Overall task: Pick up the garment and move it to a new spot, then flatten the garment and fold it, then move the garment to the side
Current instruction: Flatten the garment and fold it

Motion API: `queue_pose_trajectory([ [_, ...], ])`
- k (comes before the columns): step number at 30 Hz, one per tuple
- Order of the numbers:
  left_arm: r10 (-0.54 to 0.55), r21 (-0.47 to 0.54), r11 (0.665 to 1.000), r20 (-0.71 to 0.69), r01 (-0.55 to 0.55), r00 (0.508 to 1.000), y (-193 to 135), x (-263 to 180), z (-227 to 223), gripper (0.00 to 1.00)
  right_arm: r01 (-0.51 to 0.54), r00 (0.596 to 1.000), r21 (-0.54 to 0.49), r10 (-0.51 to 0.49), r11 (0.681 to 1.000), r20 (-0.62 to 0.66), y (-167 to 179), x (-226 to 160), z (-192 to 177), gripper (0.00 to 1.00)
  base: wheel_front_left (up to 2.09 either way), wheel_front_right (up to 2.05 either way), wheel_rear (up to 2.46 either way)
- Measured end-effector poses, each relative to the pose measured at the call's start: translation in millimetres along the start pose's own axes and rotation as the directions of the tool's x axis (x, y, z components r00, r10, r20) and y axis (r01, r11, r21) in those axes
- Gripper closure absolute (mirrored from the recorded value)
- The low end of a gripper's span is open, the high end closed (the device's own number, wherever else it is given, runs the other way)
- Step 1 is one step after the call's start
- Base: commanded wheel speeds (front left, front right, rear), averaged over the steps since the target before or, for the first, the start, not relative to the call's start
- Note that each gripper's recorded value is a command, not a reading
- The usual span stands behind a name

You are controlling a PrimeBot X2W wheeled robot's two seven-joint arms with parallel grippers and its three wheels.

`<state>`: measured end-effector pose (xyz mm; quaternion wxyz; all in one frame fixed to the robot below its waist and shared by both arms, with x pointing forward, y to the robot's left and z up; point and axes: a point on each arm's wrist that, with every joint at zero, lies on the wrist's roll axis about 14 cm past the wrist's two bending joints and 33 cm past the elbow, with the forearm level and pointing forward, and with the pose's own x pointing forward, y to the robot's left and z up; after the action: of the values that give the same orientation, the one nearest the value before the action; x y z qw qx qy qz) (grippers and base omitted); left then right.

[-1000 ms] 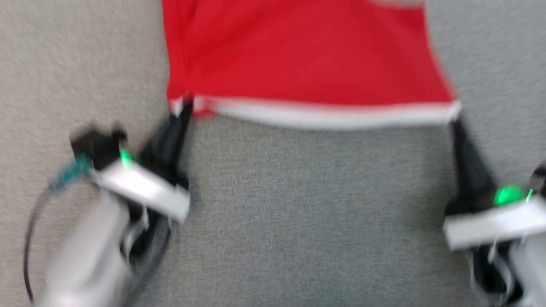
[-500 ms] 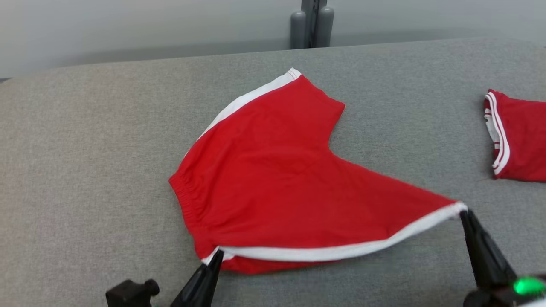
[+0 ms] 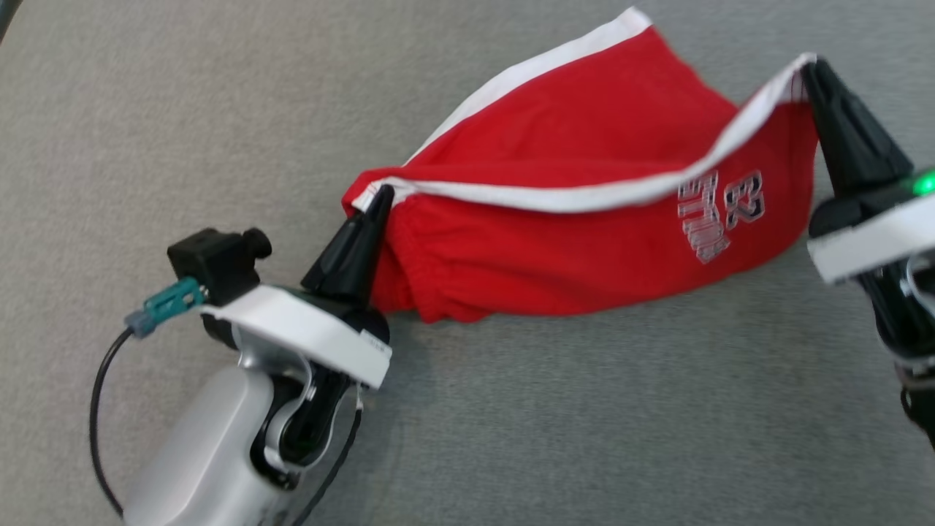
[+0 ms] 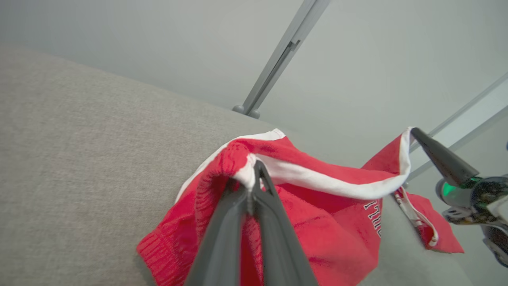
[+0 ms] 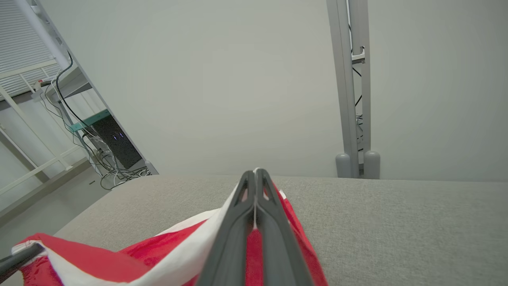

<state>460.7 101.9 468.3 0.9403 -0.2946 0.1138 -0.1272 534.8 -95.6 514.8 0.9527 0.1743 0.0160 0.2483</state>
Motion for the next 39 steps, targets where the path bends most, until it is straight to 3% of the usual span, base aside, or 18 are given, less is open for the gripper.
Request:
queue_pose_trajectory([
  [4,0.093,0.051,0.994,-0.037,-0.091,0.995,34,11,-11,1.00,-0.046,0.996,0.009,0.046,0.999,-0.078,2,49,-27,1.00,0.00,0.00,0.00],
  [9,0.128,0.103,0.987,-0.048,-0.123,0.991,51,24,-17,1.00,-0.045,0.990,0.000,0.044,0.999,-0.130,-7,91,-48,1.00,0.00,0.00,0.00],
  [19,0.204,0.165,0.968,-0.063,-0.191,0.977,79,31,-25,1.00,-0.027,0.970,-0.058,0.012,0.998,-0.242,-22,117,-82,1.00,0.00,0.00,0.00],
  [20,0.206,0.165,0.967,-0.062,-0.193,0.977,80,33,-26,0.93,-0.029,0.969,-0.070,0.011,0.997,-0.247,-23,118,-84,1.00,0.00,0.00,0.00],
  [21,0.199,0.162,0.969,-0.066,-0.186,0.978,80,34,-27,0.73,-0.028,0.969,-0.075,0.008,0.997,-0.247,-25,118,-85,0.64,0.00,0.00,0.00],
  [22,0.193,0.159,0.971,-0.074,-0.180,0.978,79,35,-30,0.29,-0.030,0.967,-0.080,0.009,0.996,-0.255,-24,118,-87,0.06,0.00,0.00,0.00],
  [23,0.193,0.159,0.971,-0.074,-0.180,0.978,79,35,-30,0.00,-0.030,0.967,-0.080,0.009,0.996,-0.255,-24,118,-87,0.00,0.00,0.00,0.00],
  [27,0.152,0.169,0.976,-0.097,-0.135,0.984,70,34,-34,0.00,-0.058,0.960,-0.130,0.019,0.990,-0.280,-20,113,-87,0.00,0.00,0.00,0.00],
  [31,0.132,0.274,0.953,-0.003,-0.126,0.991,68,24,-9,0.00,-0.097,0.948,-0.213,0.026,0.972,-0.317,-16,104,-75,0.00,0.00,0.00,0.00],
  [35,0.123,0.335,0.931,0.080,-0.143,0.989,60,4,7,0.00,-0.112,0.903,-0.287,-0.023,0.951,-0.429,-24,87,-75,0.00,0.00,0.00,0.00],
  [36,0.125,0.349,0.925,0.097,-0.151,0.987,56,-7,6,0.00,-0.104,0.876,-0.300,-0.055,0.948,-0.479,-31,80,-79,0.00,0.00,0.00,0.00],
  [39,0.134,0.350,0.921,0.123,-0.169,0.983,51,-19,7,0.00,-0.100,0.844,-0.289,-0.073,0.952,-0.531,-32,78,-92,0.00,0.00,0.00,0.00],
])
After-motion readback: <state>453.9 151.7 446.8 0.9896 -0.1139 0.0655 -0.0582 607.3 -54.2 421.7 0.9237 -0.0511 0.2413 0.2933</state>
